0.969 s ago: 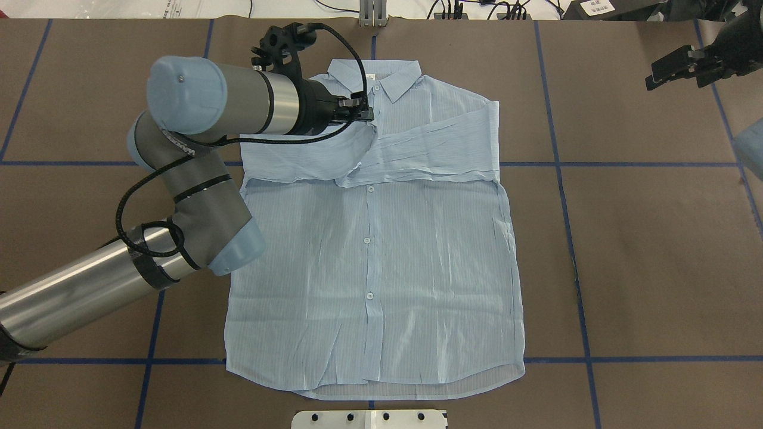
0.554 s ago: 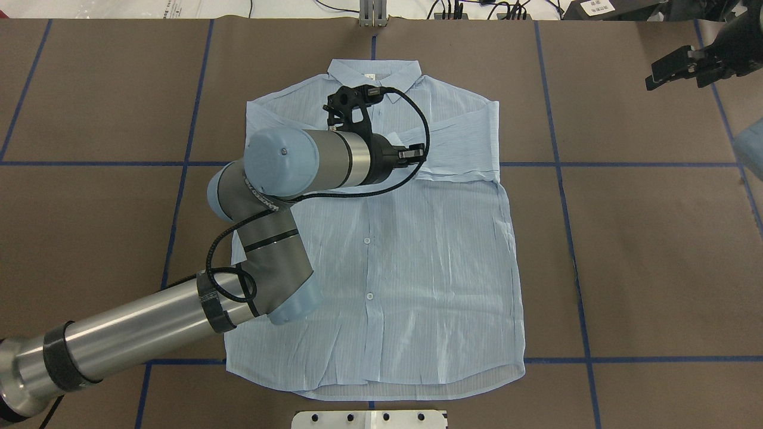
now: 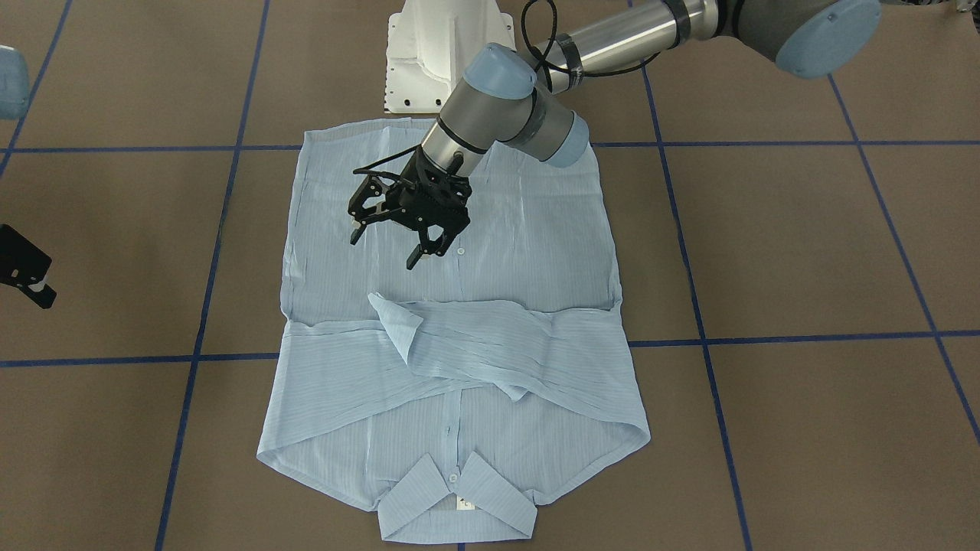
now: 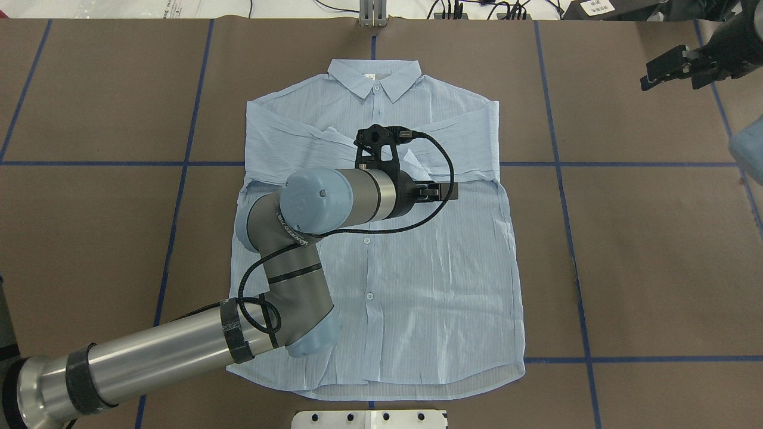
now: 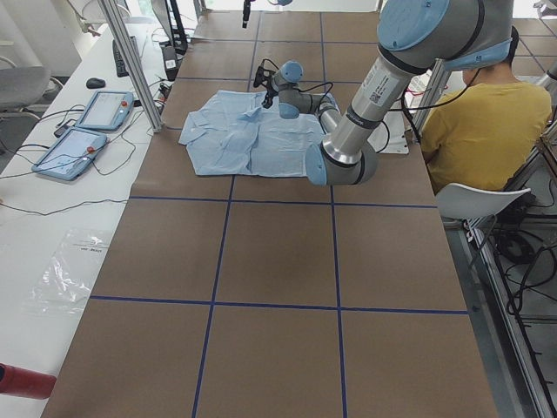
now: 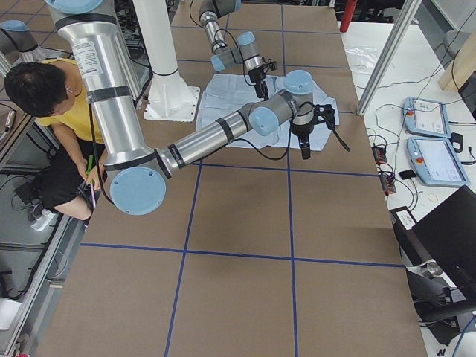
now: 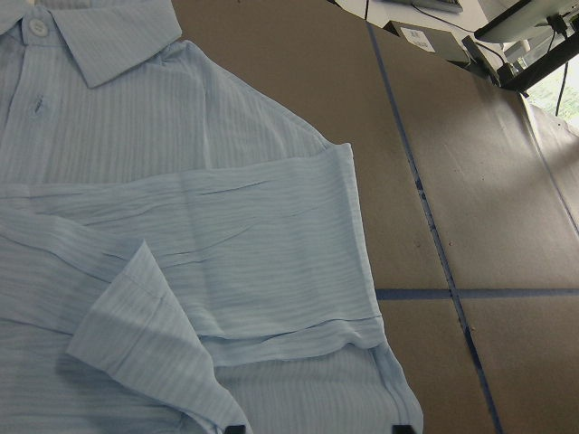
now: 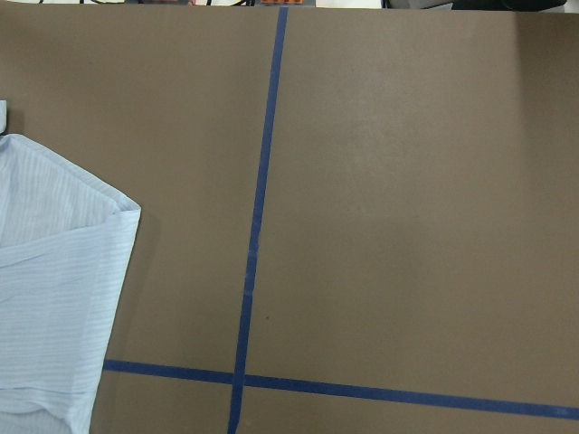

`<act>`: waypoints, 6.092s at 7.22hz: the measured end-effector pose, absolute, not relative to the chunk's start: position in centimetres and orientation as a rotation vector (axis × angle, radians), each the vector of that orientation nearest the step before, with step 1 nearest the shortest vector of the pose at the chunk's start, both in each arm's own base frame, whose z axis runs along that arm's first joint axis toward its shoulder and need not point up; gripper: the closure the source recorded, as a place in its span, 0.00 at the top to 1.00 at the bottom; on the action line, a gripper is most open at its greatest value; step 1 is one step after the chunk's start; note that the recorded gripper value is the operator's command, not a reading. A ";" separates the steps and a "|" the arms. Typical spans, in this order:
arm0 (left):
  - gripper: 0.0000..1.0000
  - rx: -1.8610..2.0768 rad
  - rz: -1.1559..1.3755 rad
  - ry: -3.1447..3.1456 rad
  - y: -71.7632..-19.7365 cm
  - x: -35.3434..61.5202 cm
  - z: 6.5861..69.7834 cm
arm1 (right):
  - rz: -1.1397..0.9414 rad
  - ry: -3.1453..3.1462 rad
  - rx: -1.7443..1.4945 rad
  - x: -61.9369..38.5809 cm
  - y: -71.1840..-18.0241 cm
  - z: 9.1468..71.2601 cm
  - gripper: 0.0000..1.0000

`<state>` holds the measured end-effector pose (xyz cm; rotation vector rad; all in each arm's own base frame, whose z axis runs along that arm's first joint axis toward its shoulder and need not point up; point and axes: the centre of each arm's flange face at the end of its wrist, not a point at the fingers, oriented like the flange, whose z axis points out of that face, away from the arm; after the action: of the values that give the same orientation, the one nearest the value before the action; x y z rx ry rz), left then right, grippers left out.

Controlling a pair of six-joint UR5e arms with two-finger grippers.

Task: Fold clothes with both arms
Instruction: 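Release the sleeve and move both grippers to the shirt hem, then grasp the hem corners nearest the robot with both grippers, then lift the hem with both grippers and fold it toward the collar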

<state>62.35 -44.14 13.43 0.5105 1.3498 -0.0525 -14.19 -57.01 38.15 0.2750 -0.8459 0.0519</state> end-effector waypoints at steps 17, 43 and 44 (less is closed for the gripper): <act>0.51 0.209 -0.029 0.898 -19.9 47.3 36.7 | 0.283 -0.842 0.227 -39.5 -23.7 32.6 1.00; 0.00 0.256 -0.148 0.965 -20.2 47.0 33.6 | 0.360 -0.811 0.334 -46.1 -12.7 38.7 0.00; 0.00 0.252 -0.144 0.990 -20.0 46.0 32.4 | 0.351 -0.797 0.318 -44.5 -12.8 36.6 0.00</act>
<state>46.05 -20.03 32.38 0.2523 0.9903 -0.1445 -44.46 -12.78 36.57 0.3181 -0.7973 0.3509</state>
